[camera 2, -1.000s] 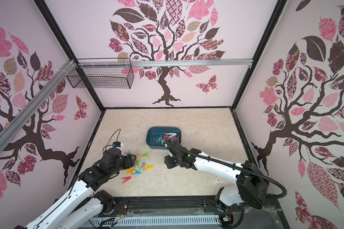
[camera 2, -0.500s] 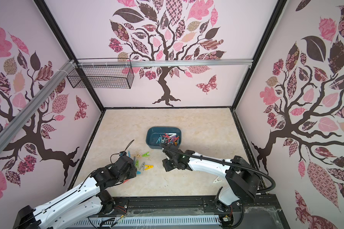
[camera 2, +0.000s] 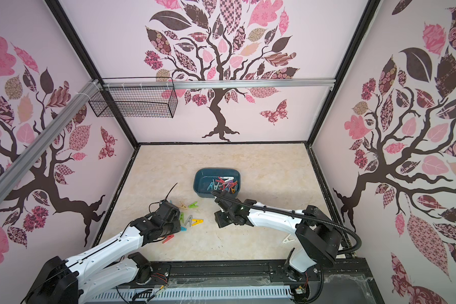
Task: Put the clothespins into the storage box
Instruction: Pick up the clothespin from the center of the board.
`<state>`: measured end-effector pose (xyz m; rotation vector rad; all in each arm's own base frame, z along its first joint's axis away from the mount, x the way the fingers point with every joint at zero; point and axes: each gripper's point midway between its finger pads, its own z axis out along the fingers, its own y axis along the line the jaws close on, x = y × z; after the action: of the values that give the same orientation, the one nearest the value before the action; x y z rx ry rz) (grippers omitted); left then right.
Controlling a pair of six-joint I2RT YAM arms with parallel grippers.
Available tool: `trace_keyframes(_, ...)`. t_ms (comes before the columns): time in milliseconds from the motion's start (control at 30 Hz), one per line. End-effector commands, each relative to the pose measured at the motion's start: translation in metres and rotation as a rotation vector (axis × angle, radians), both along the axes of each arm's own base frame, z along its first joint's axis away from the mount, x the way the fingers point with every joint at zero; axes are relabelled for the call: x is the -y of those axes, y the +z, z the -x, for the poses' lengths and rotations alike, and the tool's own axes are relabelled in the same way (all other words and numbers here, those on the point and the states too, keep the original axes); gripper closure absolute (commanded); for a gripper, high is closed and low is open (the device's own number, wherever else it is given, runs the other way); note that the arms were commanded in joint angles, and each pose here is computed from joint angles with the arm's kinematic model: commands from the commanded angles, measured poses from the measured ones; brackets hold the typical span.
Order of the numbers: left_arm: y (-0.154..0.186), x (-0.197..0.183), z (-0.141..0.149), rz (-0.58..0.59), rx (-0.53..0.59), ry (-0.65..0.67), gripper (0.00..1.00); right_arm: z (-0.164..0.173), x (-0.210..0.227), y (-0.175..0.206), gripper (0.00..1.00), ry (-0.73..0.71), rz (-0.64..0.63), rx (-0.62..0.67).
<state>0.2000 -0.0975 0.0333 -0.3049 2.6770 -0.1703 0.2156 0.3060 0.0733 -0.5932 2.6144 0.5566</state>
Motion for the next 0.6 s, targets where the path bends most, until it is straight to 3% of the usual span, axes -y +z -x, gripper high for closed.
trace_keyframes(0, -0.007, 0.002, 0.0, -0.007, -0.021, -0.021, 0.63, -0.002, -0.007, 0.0, 0.46, -0.005, -0.009, -0.014)
trace_keyframes(367, -0.016, -0.003, 0.003, -0.063, -0.095, -0.004, 0.65, -0.004, -0.007, 0.003, 0.46, -0.011, -0.015, -0.004)
trace_keyframes(567, -0.026, 0.006, 0.005, -0.029, -0.144, -0.013, 0.76, -0.005, -0.006, 0.005, 0.46, -0.019, -0.02, 0.006)
